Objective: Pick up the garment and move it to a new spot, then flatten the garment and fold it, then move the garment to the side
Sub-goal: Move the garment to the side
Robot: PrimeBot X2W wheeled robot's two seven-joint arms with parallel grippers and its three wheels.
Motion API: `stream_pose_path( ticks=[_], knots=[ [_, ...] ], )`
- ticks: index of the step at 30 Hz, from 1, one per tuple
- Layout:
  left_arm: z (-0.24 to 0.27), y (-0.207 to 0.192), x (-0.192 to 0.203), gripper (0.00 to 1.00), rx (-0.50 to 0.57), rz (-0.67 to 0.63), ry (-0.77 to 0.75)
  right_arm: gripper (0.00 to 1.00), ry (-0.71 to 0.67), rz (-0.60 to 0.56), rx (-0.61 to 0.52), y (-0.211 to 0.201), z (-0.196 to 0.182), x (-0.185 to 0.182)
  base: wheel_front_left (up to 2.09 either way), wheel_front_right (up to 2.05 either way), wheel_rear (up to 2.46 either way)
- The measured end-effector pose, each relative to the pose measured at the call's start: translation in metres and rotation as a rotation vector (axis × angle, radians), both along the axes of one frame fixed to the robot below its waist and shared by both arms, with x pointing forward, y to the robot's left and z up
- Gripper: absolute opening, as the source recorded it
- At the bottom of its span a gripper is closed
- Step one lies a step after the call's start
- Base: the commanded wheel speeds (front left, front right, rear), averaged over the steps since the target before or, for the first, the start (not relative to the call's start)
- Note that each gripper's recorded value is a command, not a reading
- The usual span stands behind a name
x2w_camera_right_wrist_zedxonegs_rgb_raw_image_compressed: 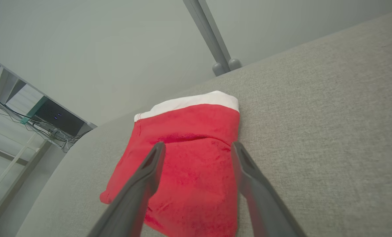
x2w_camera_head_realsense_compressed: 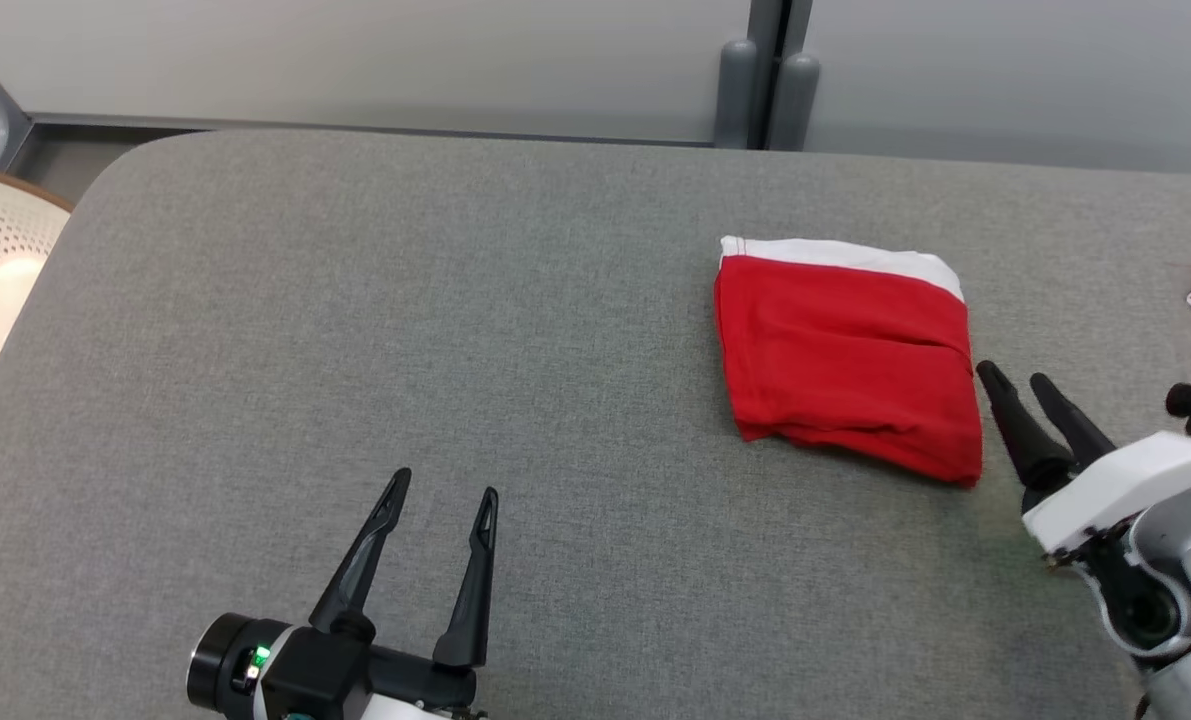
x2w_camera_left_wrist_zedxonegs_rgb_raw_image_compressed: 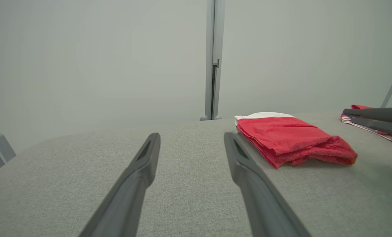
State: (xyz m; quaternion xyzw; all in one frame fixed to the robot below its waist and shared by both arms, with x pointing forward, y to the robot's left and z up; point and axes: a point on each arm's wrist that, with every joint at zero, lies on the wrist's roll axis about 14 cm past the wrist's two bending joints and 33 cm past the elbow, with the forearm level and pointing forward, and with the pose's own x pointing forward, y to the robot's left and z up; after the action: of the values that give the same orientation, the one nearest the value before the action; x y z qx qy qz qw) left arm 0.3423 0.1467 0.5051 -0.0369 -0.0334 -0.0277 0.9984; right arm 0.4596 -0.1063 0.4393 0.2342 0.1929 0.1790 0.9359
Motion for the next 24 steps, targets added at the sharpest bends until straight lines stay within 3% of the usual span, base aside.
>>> stream_pose_path(
  ticks=[6, 15, 16, 17, 19, 20, 21, 24],
  knots=[
    [-0.006, 0.003, 0.013, 1.00, -0.002, 0.010, 0.018, 1.00, 0.224, 0.056, 0.024, -0.015, -0.028, 0.019, 0.00, 0.00, 0.00],
    [-0.018, 0.006, 0.025, 1.00, 0.004, 0.023, 0.054, 1.00, 0.348, 0.120, 0.031, -0.002, -0.058, 0.033, 0.00, 0.00, 0.00],
    [-0.019, 0.007, 0.025, 1.00, 0.003, 0.024, 0.059, 0.83, 0.353, 0.127, 0.025, 0.000, -0.060, 0.033, 0.00, 0.00, 0.00],
    [-0.020, 0.006, 0.025, 1.00, 0.003, 0.022, 0.062, 0.56, 0.356, 0.130, 0.023, 0.001, -0.061, 0.033, 0.00, 0.00, 0.00],
    [-0.021, 0.006, 0.026, 1.00, 0.003, 0.020, 0.063, 0.29, 0.358, 0.134, 0.020, 0.001, -0.063, 0.033, 0.00, 0.00, 0.00],
    [-0.021, 0.005, 0.027, 1.00, 0.004, 0.019, 0.063, 0.10, 0.360, 0.139, 0.017, 0.003, -0.063, 0.034, 0.00, 0.00, 0.00],
    [-0.021, 0.004, 0.028, 1.00, 0.005, 0.015, 0.061, 0.00, 0.362, 0.144, 0.014, 0.004, -0.064, 0.034, 0.00, 0.00, 0.00],
    [-0.020, 0.003, 0.032, 1.00, 0.008, 0.009, 0.056, 0.00, 0.348, 0.155, -0.003, 0.007, -0.065, 0.035, 0.00, 0.00, 0.00]
  ],
)
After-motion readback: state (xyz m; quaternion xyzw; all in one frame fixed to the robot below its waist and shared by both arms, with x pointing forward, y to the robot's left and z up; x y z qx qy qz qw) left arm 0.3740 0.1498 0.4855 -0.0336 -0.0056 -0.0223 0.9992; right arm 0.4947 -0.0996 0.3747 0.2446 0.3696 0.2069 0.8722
